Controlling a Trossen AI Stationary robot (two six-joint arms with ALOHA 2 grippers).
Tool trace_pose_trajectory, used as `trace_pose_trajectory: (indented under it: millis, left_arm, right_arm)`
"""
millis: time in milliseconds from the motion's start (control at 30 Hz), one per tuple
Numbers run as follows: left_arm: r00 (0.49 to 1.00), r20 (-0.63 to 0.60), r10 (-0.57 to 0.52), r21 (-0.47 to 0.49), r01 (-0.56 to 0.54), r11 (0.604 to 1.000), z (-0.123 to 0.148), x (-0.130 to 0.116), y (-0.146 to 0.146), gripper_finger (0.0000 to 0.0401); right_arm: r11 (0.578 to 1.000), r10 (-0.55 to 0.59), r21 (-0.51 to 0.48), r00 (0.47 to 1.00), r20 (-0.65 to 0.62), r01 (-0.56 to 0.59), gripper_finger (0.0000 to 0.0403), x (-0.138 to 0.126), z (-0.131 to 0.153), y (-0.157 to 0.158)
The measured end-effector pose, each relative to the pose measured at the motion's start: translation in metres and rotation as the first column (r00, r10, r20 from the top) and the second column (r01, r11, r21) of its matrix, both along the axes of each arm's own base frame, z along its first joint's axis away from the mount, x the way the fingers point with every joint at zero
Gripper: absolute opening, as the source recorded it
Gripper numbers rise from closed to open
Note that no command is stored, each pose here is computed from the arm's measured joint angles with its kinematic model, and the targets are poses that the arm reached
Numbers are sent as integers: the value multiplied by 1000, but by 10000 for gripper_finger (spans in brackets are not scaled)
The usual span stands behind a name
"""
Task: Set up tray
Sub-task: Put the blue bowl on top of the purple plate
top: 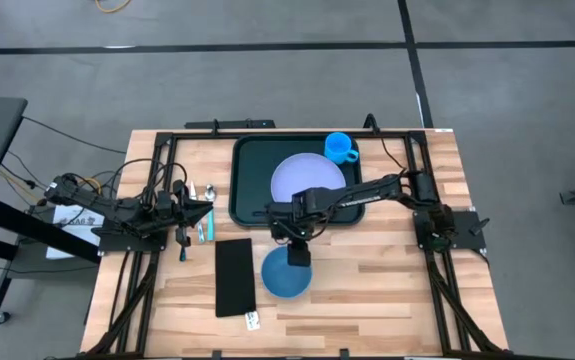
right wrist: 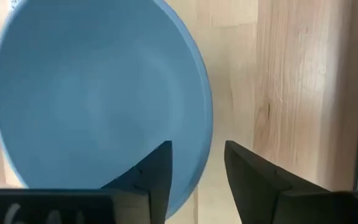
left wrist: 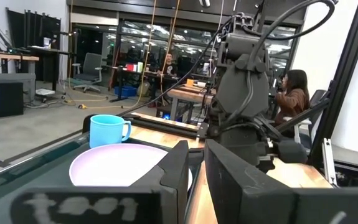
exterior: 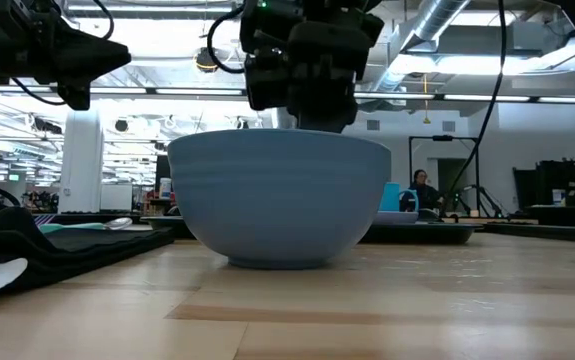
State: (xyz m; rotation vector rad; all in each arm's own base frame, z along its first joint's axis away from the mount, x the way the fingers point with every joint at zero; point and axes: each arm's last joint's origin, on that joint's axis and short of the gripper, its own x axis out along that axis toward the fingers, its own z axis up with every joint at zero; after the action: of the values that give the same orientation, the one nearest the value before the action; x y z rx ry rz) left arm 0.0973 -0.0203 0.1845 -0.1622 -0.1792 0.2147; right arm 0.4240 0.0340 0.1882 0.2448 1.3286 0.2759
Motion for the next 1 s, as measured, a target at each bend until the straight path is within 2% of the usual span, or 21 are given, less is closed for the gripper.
trace_pose_trajectory:
  millis: [200,467,1000]
  left_arm:
    - [1000,0,0,0,0,1000,0,0,0,41]
    - [1000,1,0,-1,0,1000,0,0,0,41]
    - [1000,1,0,-1,0,1000,0,0,0,41]
  right_arm:
    - [1000,-2,-5,1000,-5,2,93,0,0,0]
    - [1000,-25,-11,1000,-12,25,11,0,0,0]
    - [999,-44,-15,997,-64,43,4,-5,-2,-10]
